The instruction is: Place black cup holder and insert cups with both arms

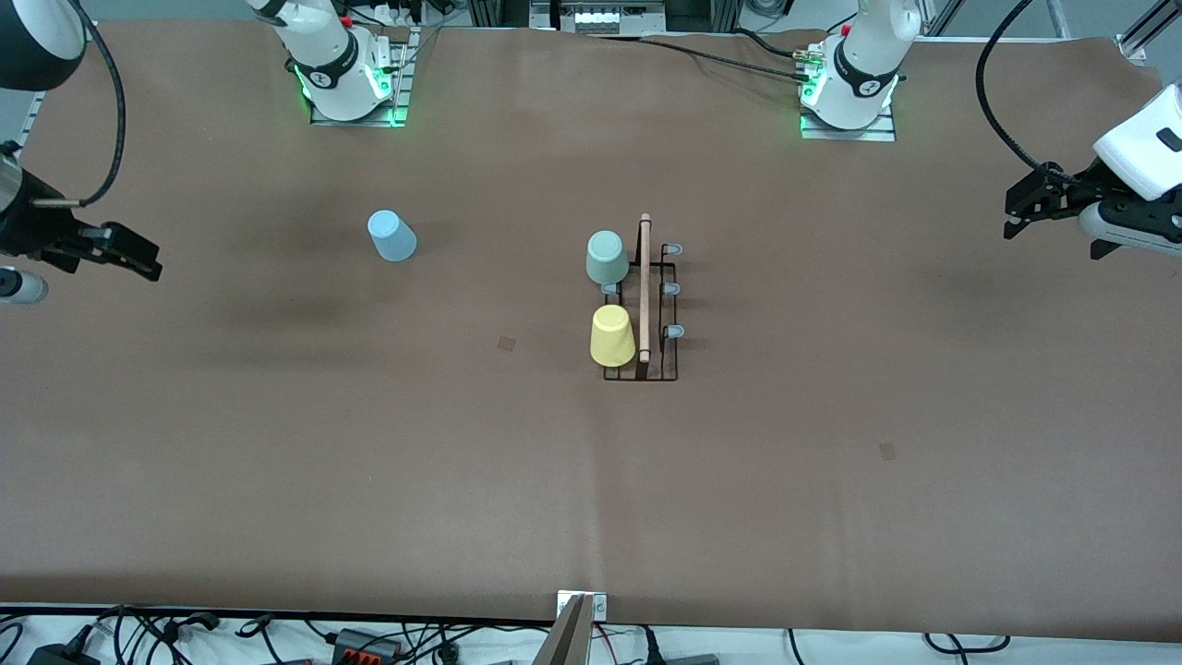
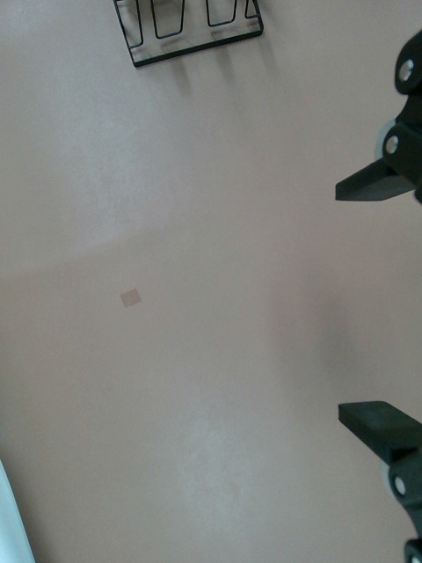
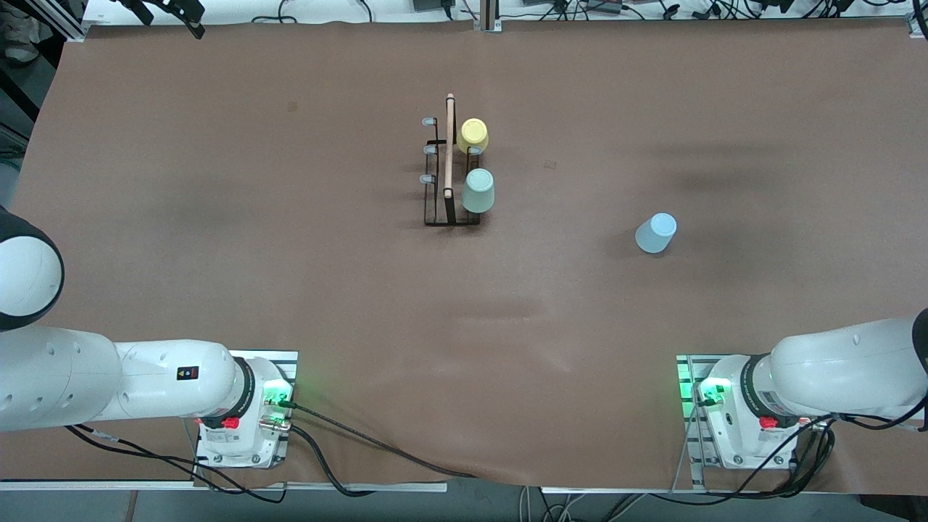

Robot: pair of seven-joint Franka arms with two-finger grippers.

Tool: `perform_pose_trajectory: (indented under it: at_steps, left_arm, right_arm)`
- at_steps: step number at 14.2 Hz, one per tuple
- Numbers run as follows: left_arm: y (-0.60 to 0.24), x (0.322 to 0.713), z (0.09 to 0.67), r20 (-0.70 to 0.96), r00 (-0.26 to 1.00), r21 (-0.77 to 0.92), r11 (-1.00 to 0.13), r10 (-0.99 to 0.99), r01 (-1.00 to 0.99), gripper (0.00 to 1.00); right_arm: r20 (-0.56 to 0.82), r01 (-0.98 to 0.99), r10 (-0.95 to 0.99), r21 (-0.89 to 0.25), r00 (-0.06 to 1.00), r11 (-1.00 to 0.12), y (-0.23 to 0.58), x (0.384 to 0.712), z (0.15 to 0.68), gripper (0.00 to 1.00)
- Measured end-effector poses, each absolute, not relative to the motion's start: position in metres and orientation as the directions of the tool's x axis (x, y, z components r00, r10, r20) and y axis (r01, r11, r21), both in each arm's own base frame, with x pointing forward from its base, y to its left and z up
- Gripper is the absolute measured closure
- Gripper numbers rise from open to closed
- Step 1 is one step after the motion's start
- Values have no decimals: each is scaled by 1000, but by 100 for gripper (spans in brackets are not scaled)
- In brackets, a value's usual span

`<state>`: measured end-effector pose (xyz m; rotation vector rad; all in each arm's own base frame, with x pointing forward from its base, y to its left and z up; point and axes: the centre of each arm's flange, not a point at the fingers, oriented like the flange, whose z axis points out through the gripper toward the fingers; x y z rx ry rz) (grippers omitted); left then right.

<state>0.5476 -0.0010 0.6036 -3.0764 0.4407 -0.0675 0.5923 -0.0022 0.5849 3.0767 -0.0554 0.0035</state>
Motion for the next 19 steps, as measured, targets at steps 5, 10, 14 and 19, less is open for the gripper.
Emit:
perform_pose_trajectory:
  at_steps: [5,10,14,19]
  left_arm:
    - [-1,548,604,38,959,-39,-959,-281,-280,0]
    - [-1,548,604,38,959,-39,-959,-282,-280,0]
    - [-1,548,604,38,959,-39,-959,-282,-280,0]
    - [-1,548,604,38,959,-39,-959,-282,-280,0]
  right_arm:
    - [-17,1,0,49,1000,-999,8,591,583,0]
    - [-43,-60,-59,-20,997,-998,16,587,581,0]
    - [-53,-62,-61,-20,997,-998,16,586,581,0]
    - [-53,-62,-61,-20,997,-998,16,586,581,0]
